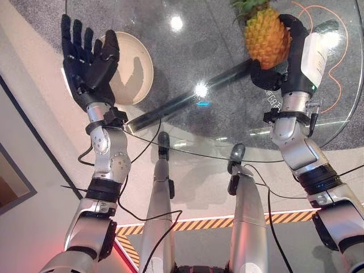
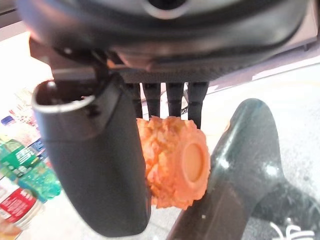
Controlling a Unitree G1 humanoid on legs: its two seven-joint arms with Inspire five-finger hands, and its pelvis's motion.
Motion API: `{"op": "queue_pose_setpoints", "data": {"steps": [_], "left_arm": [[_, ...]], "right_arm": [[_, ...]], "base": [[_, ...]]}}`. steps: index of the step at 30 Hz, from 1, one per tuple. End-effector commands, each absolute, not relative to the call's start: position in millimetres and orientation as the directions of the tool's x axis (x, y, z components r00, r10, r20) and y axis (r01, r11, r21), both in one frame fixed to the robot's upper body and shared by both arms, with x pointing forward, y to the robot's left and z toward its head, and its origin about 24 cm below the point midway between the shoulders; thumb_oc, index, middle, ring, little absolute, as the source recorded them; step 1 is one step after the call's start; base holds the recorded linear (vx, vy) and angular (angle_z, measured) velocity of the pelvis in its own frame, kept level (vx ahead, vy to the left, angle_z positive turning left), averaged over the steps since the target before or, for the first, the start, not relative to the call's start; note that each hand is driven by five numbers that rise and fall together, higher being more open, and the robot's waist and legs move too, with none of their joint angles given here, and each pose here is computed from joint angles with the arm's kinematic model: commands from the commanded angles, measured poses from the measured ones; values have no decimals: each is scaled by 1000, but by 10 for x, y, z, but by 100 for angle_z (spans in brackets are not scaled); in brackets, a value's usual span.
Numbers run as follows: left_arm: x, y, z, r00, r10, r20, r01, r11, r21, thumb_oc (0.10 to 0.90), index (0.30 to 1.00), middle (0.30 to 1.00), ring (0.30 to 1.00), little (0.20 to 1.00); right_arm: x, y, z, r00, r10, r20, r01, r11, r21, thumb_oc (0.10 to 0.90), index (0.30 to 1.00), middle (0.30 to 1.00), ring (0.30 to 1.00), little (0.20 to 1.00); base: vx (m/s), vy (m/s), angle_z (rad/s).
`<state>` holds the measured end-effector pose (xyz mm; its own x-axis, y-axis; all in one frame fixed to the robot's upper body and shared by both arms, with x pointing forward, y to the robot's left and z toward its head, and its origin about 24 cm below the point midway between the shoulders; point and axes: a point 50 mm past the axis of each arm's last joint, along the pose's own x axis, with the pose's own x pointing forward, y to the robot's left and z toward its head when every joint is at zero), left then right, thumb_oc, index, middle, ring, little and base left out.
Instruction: Pick up the fruit to the plate
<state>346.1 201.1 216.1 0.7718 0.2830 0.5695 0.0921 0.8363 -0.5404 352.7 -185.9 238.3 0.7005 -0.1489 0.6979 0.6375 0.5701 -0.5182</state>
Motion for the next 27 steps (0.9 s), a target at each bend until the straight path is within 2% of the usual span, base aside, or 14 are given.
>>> {"op": "queue_pose_setpoints", "data": {"steps": [1, 8, 27], "left_arm": [[3325, 1952, 2636, 638, 193, 746, 260, 857, -445, 800, 900, 900, 900, 900], [3353, 1791, 2564, 696, 60, 716, 375, 820, -432, 800, 900, 900, 900, 900], [3385, 1501, 2518, 744, -106, 660, 548, 663, -510, 800, 900, 900, 900, 900]], "right_arm": [[3222, -1567, 3006, 438, 13, 899, 689, 638, -345, 100, 300, 300, 300, 200], [3122, -1435, 3052, 422, 116, 899, 644, 660, -387, 100, 300, 300, 300, 200], [2950, -1137, 3206, 373, 298, 879, 557, 686, -469, 100, 300, 300, 300, 200]], "base": [[0, 0, 0], [0, 0, 0], [0, 0, 0]]}}
